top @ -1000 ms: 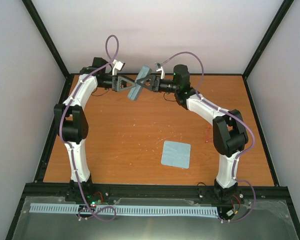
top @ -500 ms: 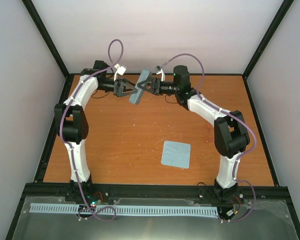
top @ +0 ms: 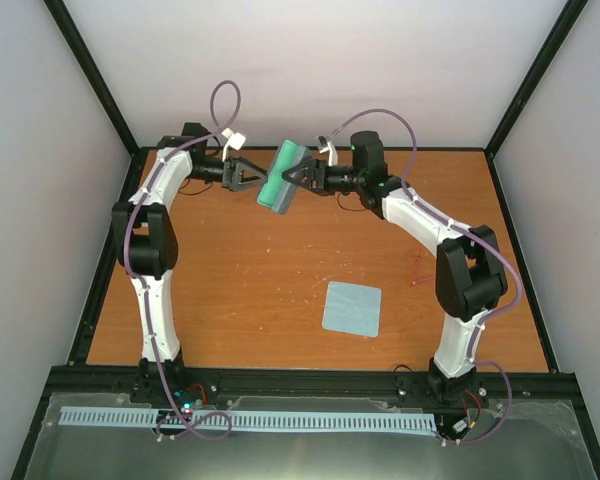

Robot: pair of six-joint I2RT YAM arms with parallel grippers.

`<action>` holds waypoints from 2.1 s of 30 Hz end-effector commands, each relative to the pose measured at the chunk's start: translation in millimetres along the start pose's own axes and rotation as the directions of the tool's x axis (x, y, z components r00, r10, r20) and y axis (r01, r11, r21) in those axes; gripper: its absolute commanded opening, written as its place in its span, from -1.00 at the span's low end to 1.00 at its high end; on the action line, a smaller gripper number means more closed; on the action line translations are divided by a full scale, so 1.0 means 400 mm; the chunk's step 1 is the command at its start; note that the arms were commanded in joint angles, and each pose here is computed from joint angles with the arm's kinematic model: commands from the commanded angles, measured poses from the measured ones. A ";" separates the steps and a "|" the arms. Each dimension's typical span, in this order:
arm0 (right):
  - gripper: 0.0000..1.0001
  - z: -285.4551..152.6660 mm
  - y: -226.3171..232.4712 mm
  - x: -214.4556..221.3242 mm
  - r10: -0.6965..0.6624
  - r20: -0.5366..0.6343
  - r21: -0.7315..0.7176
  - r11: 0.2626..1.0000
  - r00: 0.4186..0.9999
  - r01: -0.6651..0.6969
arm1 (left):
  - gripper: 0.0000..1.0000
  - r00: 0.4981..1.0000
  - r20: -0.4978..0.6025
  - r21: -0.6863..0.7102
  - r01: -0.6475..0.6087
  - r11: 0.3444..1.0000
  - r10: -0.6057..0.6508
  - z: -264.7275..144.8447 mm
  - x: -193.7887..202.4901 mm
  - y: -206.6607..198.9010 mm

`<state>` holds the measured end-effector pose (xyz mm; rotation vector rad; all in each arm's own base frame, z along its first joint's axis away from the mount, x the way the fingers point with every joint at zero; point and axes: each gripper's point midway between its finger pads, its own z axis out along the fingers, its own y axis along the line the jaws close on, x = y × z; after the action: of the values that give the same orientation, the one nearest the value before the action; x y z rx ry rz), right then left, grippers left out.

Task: Organize the sunglasses
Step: Open the sunglasses case.

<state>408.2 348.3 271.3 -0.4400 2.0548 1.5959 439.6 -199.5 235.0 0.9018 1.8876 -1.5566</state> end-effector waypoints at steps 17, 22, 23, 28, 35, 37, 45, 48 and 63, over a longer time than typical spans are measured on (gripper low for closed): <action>-0.43 -0.037 0.104 -0.033 -0.153 0.056 0.024 0.988 0.987 0.152 | 0.99 0.993 0.064 0.014 -0.102 0.995 0.101 -0.073 -0.051 -0.058; -0.42 -0.036 0.109 -0.054 -0.157 0.077 0.026 0.988 0.985 0.155 | 0.99 0.994 0.045 0.024 -0.099 0.995 0.098 -0.055 -0.018 -0.073; -0.42 -0.034 0.111 -0.058 -0.158 0.081 0.022 0.987 0.984 0.157 | 0.99 0.994 0.038 0.027 -0.099 0.995 0.098 -0.049 -0.010 -0.076; -0.42 -0.028 0.123 -0.071 -0.160 0.080 -0.006 0.987 0.984 0.161 | 0.99 0.992 -0.048 0.026 -0.114 0.993 0.115 0.006 0.038 -0.083; -0.41 -0.029 0.134 -0.067 -0.163 0.072 -0.019 0.986 0.984 0.165 | 0.89 0.993 -0.050 0.024 -0.102 0.994 0.104 0.024 0.041 -0.055; -0.41 -0.030 0.131 -0.065 -0.160 0.069 -0.019 0.987 0.985 0.162 | 0.69 0.994 -0.045 0.031 -0.096 0.995 0.098 0.027 0.034 -0.053; -0.40 -0.028 0.111 -0.049 -0.152 0.052 0.004 0.988 0.987 0.152 | 0.13 0.998 -0.014 0.059 -0.053 0.997 0.053 0.029 0.017 -0.058; -0.38 -0.027 0.107 -0.045 -0.147 0.048 0.004 0.989 0.988 0.147 | -0.12 0.999 -0.013 0.061 -0.041 0.997 0.042 0.029 0.020 -0.056; 0.93 -0.029 0.027 0.006 -0.095 0.019 0.095 0.991 0.995 0.092 | -0.99 0.988 -0.049 -0.029 -0.147 0.989 0.146 0.003 -0.070 -0.096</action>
<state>404.6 346.8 297.3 -0.5012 1.9855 1.4838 423.9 -208.4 240.3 0.9922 1.9168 -1.5000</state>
